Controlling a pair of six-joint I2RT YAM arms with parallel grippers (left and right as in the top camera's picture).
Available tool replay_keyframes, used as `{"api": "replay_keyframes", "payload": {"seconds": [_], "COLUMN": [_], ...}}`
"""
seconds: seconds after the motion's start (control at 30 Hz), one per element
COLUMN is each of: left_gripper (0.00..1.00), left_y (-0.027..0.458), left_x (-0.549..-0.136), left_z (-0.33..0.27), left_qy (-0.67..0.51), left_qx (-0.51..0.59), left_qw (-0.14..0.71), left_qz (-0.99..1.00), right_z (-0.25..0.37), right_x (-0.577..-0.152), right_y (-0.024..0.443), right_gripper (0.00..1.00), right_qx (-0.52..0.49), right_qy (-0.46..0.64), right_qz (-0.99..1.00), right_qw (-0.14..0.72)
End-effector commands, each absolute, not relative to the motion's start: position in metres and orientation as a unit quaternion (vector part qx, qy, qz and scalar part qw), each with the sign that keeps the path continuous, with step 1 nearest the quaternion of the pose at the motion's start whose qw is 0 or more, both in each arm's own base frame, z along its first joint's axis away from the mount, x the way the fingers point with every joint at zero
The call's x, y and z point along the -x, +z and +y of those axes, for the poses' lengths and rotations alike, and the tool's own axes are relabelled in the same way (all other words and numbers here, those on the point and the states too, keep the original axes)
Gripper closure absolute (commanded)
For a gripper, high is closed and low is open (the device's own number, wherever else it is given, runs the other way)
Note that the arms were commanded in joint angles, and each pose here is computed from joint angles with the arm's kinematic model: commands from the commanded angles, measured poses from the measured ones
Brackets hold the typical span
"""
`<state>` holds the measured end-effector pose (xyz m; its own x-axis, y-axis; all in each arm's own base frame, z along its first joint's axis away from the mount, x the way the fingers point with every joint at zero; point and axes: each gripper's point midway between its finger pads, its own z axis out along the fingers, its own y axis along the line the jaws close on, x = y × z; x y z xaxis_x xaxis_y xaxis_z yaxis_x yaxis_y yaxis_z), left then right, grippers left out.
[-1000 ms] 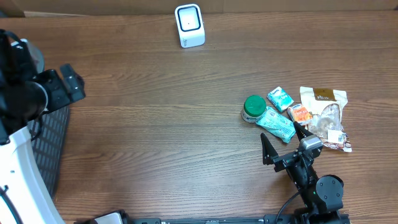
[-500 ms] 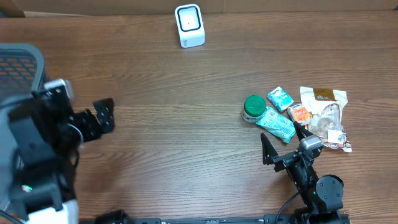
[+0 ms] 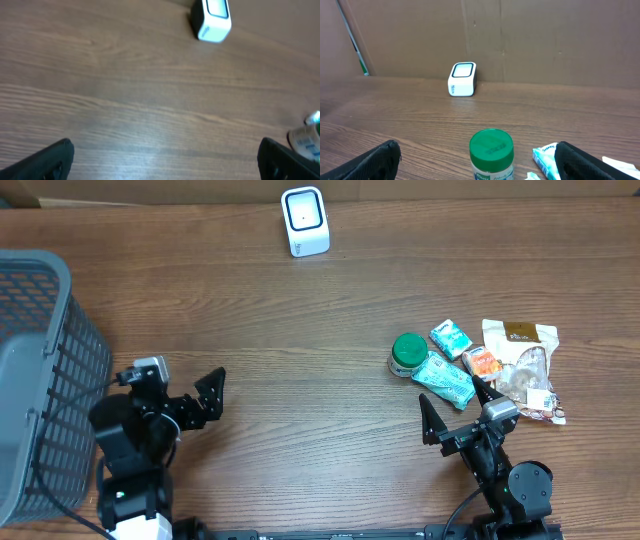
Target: Scan the item barcode
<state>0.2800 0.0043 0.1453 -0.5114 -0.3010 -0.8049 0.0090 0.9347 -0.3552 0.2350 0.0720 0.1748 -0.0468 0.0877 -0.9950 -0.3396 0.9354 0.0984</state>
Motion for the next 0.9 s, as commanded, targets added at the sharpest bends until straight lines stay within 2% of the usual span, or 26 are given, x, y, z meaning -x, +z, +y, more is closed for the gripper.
{"api": "replay_keyframes", "payload": {"seconds": [0.0, 0.13, 0.43, 0.57, 0.87], "left_gripper": [0.00, 0.00, 0.00, 0.00, 0.00], "left_y": [0.126, 0.108, 0.108, 0.111, 0.121], "left_x": [-0.275, -0.273, -0.269, -0.261, -0.259], "left_z": [-0.008, -0.008, -0.004, -0.006, 0.025], "left_qy": [-0.197, -0.199, -0.167, -0.132, -0.053], "left_qx": [0.084, 0.086, 0.059, 0.013, 0.062], "left_qw": [0.486, 0.496, 0.564, 0.595, 0.620], "left_qz": [0.847, 0.841, 0.807, 0.793, 0.780], "right_z": [0.071, 0.071, 0.071, 0.071, 0.071], "right_x": [-0.235, -0.235, -0.235, -0.235, -0.235], "right_y": [0.173, 0.173, 0.173, 0.173, 0.173], "right_gripper": [0.00, 0.00, 0.00, 0.00, 0.00], "right_qx": [0.088, 0.088, 0.088, 0.088, 0.088], "right_qy": [0.155, 0.155, 0.155, 0.155, 0.156], "right_qz": [0.705, 0.705, 0.705, 0.705, 0.705], "right_qw": [0.686, 0.686, 0.686, 0.686, 0.686]}}
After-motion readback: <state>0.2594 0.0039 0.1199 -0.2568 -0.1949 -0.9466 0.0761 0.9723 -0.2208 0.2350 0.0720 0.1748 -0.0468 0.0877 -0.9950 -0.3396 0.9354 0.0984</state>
